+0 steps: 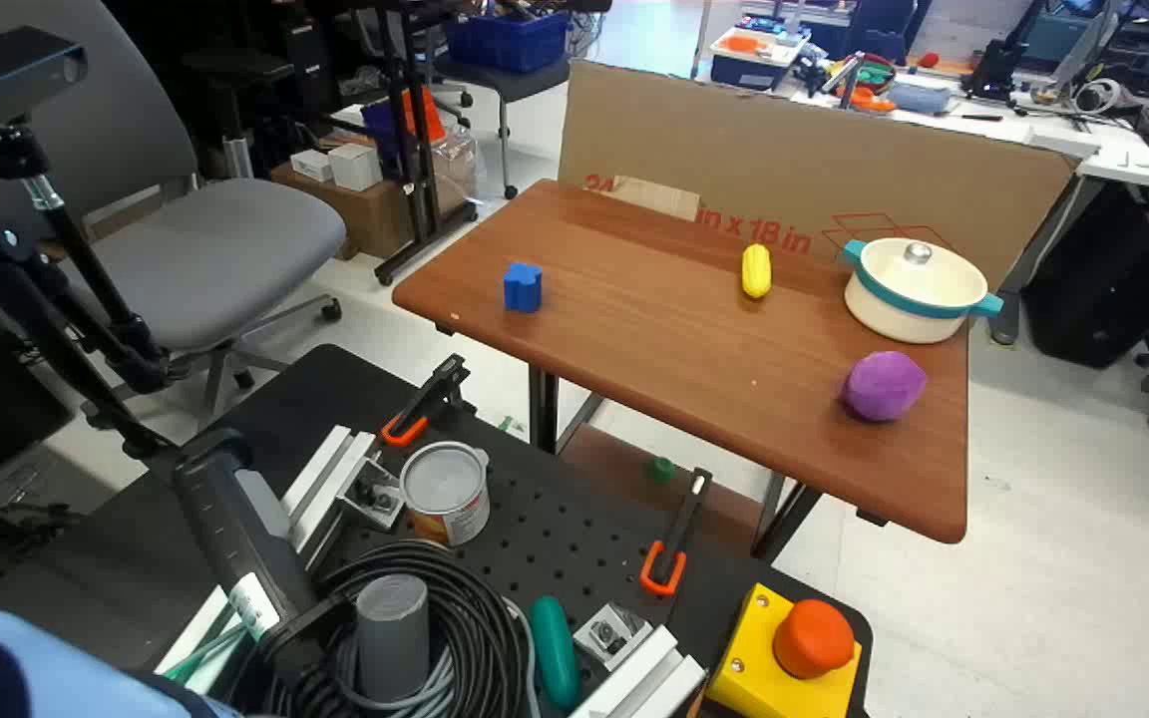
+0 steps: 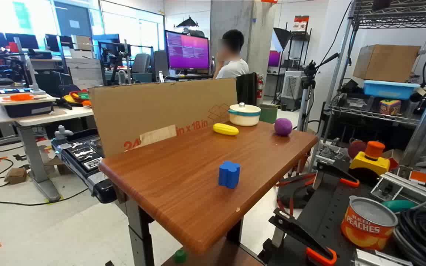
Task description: Move the blue block to the right
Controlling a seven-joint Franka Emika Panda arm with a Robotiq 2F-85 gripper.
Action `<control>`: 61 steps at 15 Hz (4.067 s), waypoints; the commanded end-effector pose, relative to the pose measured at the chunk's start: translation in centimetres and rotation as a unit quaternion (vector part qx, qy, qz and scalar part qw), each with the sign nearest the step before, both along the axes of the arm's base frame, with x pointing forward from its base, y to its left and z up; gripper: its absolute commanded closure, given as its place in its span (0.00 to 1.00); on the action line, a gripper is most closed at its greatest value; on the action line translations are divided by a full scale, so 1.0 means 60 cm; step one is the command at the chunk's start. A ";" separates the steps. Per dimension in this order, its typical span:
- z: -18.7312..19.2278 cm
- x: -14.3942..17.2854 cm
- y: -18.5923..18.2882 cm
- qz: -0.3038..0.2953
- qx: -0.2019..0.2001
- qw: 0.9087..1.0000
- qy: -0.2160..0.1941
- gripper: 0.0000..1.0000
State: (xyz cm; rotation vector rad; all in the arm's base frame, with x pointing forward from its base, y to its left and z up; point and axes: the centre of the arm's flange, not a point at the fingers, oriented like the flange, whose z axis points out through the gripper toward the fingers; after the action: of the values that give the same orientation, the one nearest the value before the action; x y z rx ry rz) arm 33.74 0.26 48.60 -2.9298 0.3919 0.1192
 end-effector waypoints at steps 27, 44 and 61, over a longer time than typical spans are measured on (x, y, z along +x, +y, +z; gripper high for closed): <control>-0.418 0.289 0.217 0.117 -0.189 0.965 0.140 0.00; -0.545 0.352 0.319 0.183 -0.222 0.933 0.216 0.81; -0.467 0.419 -0.021 0.012 -0.213 0.950 0.229 0.84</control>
State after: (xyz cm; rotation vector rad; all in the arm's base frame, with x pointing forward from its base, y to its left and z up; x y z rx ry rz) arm 57.18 1.16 21.59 -3.3289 0.3978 0.8159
